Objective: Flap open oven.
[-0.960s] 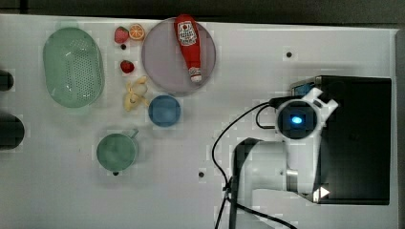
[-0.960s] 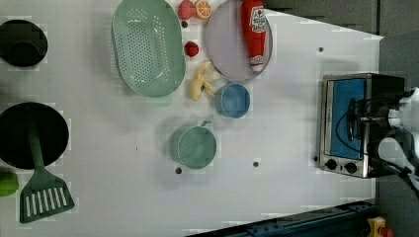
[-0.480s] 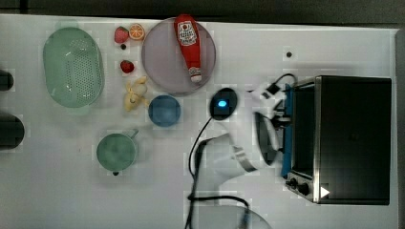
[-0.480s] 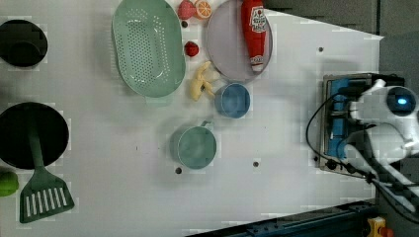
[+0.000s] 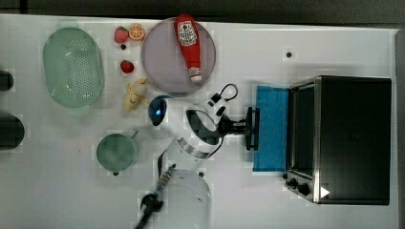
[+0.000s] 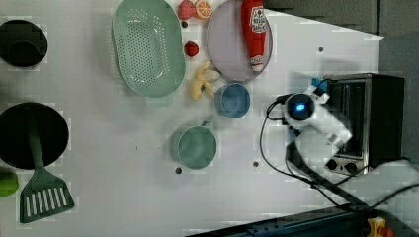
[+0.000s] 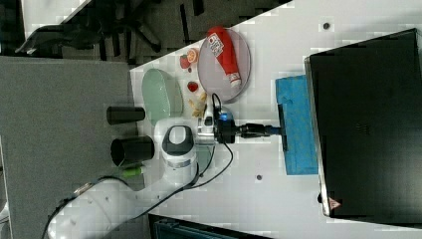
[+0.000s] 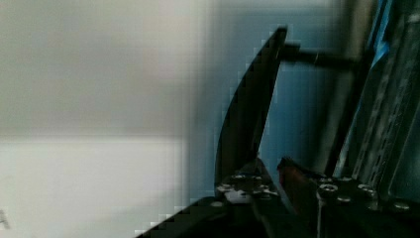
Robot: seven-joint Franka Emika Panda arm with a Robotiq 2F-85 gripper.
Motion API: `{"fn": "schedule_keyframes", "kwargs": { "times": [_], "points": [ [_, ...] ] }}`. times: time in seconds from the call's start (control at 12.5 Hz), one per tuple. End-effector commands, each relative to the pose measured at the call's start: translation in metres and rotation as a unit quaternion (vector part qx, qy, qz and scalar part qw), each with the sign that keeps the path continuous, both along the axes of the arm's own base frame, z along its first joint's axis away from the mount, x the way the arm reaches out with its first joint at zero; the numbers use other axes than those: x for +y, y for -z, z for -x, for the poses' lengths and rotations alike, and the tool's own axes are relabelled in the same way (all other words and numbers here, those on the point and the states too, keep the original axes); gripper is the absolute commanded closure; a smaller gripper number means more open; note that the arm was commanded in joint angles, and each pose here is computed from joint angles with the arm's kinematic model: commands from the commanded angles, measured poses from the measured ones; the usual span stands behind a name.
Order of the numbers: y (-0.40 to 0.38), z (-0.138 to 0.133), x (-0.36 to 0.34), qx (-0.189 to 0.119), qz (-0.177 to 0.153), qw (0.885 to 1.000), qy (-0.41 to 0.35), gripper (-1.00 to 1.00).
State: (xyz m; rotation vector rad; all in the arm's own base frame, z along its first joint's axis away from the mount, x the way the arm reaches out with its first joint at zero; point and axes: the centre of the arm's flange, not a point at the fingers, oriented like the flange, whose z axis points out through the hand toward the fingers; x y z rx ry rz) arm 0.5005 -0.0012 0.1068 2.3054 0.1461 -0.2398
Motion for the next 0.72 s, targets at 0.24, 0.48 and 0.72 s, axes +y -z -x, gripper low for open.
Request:
{"fn": "schedule_keyframes", "kwargs": {
  "times": [0.24,0.48,0.72],
  "points": [
    [0.032,-0.024,0.019,-0.043,0.079,0.996,0.0,0.65],
    [0.041,-0.026,0.021,-0.048,0.114,0.992,0.01,0.65],
    [0.02,-0.038,0.031,-0.074,0.09,0.993,0.014,0.65]
  ]
}}
